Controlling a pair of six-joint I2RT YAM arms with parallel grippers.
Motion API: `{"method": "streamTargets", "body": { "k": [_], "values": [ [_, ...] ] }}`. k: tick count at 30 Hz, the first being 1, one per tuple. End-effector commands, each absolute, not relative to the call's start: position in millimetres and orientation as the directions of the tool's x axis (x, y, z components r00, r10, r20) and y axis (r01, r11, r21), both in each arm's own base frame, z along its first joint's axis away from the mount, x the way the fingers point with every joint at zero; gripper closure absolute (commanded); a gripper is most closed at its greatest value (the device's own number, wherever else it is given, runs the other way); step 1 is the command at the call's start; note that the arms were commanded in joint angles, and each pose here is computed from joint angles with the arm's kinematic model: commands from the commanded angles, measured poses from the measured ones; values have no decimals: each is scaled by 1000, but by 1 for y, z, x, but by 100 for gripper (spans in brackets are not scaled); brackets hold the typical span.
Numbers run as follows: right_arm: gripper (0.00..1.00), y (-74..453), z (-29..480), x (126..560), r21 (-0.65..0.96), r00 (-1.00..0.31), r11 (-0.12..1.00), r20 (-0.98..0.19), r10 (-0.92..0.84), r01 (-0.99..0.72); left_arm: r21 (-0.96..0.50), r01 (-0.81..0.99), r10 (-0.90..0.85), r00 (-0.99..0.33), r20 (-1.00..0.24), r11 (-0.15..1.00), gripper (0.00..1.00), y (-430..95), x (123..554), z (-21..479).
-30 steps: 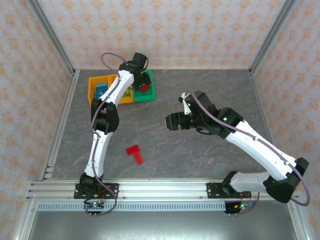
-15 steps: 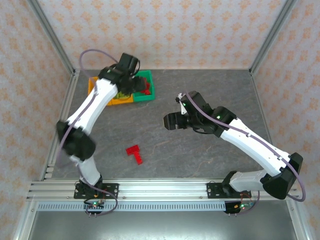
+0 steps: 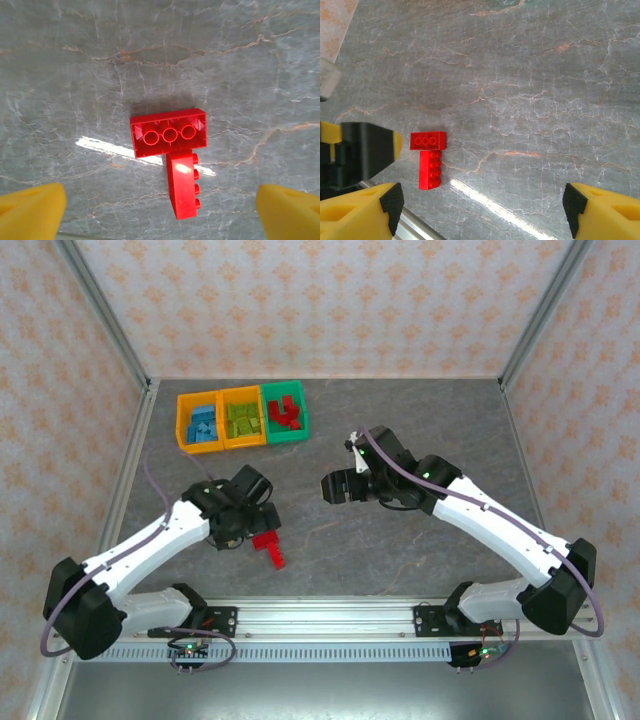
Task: Sort the legos into containers by color
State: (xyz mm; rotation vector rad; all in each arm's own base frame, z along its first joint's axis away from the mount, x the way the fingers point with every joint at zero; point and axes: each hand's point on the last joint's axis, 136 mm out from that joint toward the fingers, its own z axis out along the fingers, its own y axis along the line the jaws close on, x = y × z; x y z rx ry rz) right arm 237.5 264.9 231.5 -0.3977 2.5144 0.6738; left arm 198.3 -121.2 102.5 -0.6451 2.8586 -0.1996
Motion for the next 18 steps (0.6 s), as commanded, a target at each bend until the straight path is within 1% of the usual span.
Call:
{"method": "streamTargets", "body": {
  "k": [1,6,12,18],
  "values": [
    [15,263,228,232,397,-843,834,-520,-139,-382,-239,-485,-523,-842,-133,841,0,-140,213,89],
    [15,254,229,229,394,-839,844,-532,-112,-363,-184,-526,-551,-824,-131,830,0,-136,216,63],
    [15,247,232,227,386,-834,852,-543,-99,-352,-110,-523,-530,-847,-47,845,0,-142,209,30],
    [15,245,230,224,377,-836,853,-537,-116,-360,-68,-530,-532,-847,-22,846,16,-139,204,13]
  ]
}}
